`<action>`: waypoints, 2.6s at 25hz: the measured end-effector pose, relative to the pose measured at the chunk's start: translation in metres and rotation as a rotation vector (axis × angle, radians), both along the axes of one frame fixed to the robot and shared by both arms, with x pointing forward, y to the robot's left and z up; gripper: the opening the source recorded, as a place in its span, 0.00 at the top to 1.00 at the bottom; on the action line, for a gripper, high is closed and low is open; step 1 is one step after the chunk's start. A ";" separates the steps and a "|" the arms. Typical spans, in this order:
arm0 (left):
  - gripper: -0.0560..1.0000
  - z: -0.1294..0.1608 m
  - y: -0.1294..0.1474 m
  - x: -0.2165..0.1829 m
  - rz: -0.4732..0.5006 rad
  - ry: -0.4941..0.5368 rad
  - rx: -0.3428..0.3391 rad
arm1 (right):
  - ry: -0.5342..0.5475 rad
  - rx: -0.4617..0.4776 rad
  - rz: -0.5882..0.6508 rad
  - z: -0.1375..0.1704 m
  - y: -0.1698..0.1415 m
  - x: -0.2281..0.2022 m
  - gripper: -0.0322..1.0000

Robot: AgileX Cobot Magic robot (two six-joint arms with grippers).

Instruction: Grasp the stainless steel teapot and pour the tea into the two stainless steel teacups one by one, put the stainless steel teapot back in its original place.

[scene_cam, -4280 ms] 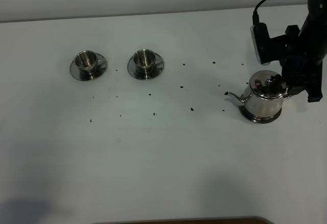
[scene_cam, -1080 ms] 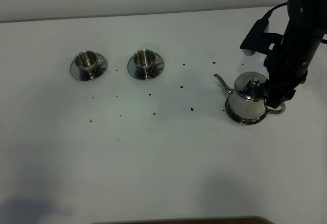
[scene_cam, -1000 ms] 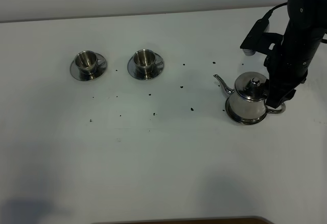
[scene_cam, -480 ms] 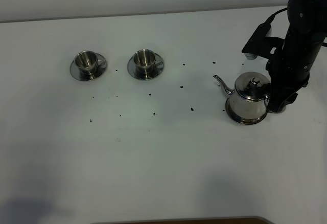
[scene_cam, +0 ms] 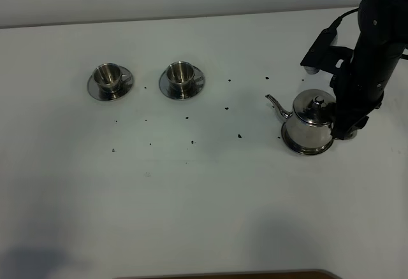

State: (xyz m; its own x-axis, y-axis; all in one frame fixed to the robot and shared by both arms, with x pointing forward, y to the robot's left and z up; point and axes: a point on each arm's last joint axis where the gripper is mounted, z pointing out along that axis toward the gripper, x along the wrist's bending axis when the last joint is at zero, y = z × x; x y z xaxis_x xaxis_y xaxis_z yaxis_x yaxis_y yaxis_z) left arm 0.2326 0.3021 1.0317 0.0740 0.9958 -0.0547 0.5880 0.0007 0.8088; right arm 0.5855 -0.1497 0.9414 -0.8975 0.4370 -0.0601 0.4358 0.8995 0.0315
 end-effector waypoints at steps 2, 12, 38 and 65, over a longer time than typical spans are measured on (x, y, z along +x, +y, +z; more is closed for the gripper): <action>0.60 0.000 0.000 0.000 0.000 0.000 0.000 | 0.002 -0.002 0.001 -0.002 0.000 0.001 0.55; 0.60 0.000 0.000 0.000 0.000 0.000 0.000 | 0.010 -0.007 0.003 -0.009 0.001 0.002 0.57; 0.60 0.000 0.000 0.000 0.000 0.000 0.000 | 0.063 -0.075 0.024 0.002 -0.003 0.002 0.78; 0.60 0.000 0.000 0.000 0.000 0.000 0.000 | -0.075 0.018 0.011 0.043 0.000 0.003 0.78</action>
